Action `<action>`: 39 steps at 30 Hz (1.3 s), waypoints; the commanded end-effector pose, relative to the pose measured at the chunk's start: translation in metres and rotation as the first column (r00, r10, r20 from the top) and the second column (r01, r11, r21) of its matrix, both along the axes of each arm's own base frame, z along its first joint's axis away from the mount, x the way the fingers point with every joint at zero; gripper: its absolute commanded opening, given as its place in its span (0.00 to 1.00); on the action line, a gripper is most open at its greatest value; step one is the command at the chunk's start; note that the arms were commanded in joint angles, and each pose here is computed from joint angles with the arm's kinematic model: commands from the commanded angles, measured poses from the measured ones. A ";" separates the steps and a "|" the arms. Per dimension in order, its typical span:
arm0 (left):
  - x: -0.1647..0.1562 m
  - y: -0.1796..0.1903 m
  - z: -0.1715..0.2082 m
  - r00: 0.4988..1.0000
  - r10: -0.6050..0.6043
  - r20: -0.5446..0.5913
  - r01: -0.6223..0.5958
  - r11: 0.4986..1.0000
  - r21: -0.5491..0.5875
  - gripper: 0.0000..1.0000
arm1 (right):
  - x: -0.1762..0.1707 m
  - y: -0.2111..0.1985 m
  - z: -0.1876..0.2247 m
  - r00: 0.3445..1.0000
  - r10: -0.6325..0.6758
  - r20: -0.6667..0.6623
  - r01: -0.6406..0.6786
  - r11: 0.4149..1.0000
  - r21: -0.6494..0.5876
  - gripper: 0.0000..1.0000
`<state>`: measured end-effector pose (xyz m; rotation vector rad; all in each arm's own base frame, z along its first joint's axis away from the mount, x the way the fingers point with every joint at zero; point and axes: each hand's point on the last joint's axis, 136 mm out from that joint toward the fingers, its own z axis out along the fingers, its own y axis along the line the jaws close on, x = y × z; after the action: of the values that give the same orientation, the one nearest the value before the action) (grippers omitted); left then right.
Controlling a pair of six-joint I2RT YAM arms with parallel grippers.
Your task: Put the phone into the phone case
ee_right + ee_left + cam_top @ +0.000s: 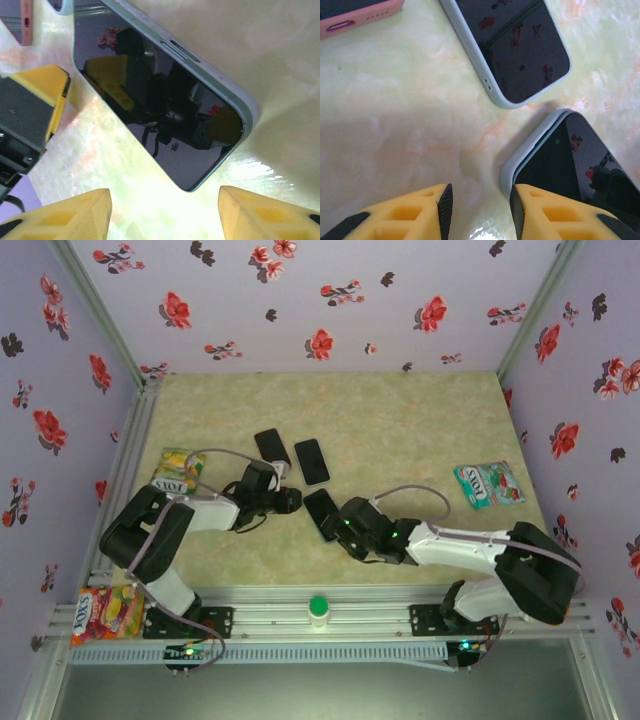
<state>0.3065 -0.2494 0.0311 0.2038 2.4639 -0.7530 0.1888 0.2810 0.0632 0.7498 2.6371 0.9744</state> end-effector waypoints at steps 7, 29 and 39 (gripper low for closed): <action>-0.018 0.010 0.003 0.999 0.018 -0.028 -0.018 1.000 -0.004 0.34 | 0.004 -0.040 0.004 0.998 -0.041 0.054 0.045 0.997 -0.063 0.55; -0.059 -0.015 -0.016 0.991 -0.062 -0.119 0.055 0.997 -0.059 0.32 | 0.035 -0.029 -0.010 0.999 0.016 0.032 -0.013 0.997 -0.074 0.26; -0.073 -0.030 -0.026 0.984 -0.098 -0.146 0.088 0.993 -0.079 0.31 | 0.034 -0.026 -0.010 0.999 0.027 0.026 -0.025 0.997 -0.072 0.22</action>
<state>0.2643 -0.2627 0.0252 0.1836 2.4913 -0.8365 0.2167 0.2480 0.0467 0.7088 2.6628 0.8582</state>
